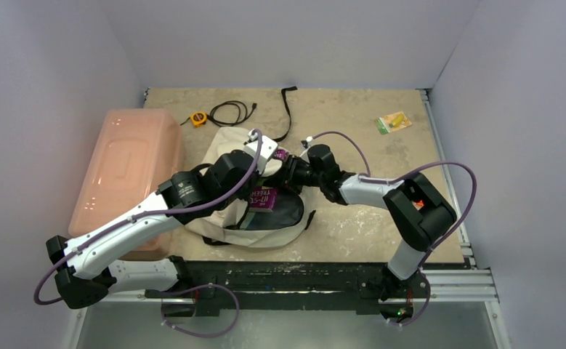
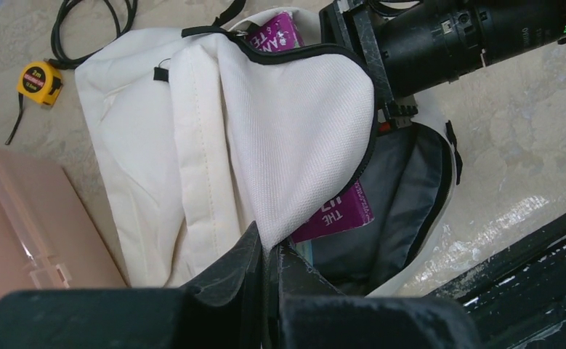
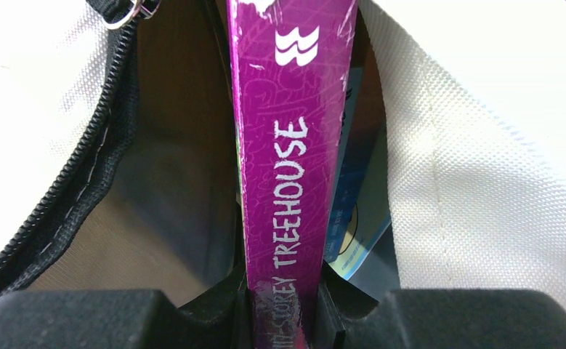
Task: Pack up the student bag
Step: Place the book in the student bag.
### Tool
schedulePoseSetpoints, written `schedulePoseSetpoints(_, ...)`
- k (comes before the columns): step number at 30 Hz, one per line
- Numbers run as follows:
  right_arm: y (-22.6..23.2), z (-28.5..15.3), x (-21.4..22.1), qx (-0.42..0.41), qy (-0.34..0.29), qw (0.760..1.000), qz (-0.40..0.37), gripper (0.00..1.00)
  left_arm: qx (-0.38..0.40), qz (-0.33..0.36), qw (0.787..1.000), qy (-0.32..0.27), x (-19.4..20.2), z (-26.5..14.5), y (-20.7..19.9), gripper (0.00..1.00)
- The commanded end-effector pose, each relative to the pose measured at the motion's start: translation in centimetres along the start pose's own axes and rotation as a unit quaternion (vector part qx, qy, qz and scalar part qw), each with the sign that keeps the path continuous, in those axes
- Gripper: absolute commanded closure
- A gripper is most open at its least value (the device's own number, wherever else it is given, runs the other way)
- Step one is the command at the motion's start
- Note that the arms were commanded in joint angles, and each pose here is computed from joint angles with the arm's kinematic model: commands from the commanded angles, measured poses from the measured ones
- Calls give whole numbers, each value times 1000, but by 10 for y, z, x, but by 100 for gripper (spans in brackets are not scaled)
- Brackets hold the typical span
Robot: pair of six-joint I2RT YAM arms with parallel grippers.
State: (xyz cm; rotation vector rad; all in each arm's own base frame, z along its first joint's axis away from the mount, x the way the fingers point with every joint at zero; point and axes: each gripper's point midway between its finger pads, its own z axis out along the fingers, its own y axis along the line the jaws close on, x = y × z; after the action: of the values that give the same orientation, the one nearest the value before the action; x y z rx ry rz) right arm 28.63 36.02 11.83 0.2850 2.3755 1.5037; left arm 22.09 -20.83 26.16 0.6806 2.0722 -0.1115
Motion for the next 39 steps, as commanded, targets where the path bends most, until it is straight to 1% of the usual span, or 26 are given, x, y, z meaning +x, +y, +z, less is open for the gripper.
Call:
schedulePoseSetpoints(1,52,-1,-38,-51,-97,993,-35,100,69,-42,994,-79,-43,-18,-20,100)
schedulePoseSetpoints(4,77,18,-16,-70,-79,993,-46,100,88,-46,992,-74,-43,-13,-31,100)
schedulePoseSetpoints(5,82,23,-11,-73,-73,993,-54,98,87,-45,993,-72,-43,-11,-31,100)
schedulePoseSetpoints(6,81,26,-10,-67,-66,994,-62,90,83,-46,993,-70,-43,-10,-31,100)
schedulePoseSetpoints(7,77,25,-5,-59,-55,994,-70,79,80,-46,993,-69,-42,-9,-30,100)
schedulePoseSetpoints(10,57,9,-6,-23,-62,993,-94,36,75,-45,994,-68,-40,-8,-29,100)
schedulePoseSetpoints(11,50,4,-7,-11,-56,993,-100,26,75,-44,994,-70,-39,-7,-28,100)
schedulePoseSetpoints(12,45,0,-6,-10,-45,993,-105,24,73,-44,994,-71,-38,-6,-28,100)
schedulePoseSetpoints(14,31,-6,-3,-4,-26,994,-108,23,72,-45,994,-74,-39,-6,-27,100)
schedulePoseSetpoints(16,23,-8,0,-6,-16,994,-110,26,75,-45,993,-76,-40,-6,-29,100)
schedulePoseSetpoints(18,23,-8,1,-19,-20,993,-116,30,80,-45,993,-76,-40,-5,-31,100)
schedulePoseSetpoints(20,25,-4,0,-27,-20,992,-118,47,82,-43,993,-72,-38,-4,-32,100)
schedulePoseSetpoints(21,25,-1,-2,-27,-21,992,-119,51,83,-43,993,-70,-37,-3,-33,100)
schedulePoseSetpoints(24,37,12,0,-45,-16,992,-121,60,87,-45,993,-65,-35,-3,-35,100)
schedulePoseSetpoints(27,61,29,19,-89,6,990,-112,67,88,-46,993,-63,-33,-3,-35,100)
schedulePoseSetpoints(30,86,37,37,-127,21,985,-115,68,82,-45,994,-60,-31,-1,-34,100)
schedulePoseSetpoints(33,87,30,41,-128,35,984,-121,68,80,-44,994,-56,-29,2,-35,100)
schedulePoseSetpoints(36,57,9,25,-77,7,990,-122,66,82,-44,994,-53,-27,3,-36,100)
schedulePoseSetpoints(39,23,-9,24,-25,1,990,-135,58,83,-42,994,-53,-26,3,-36,100)
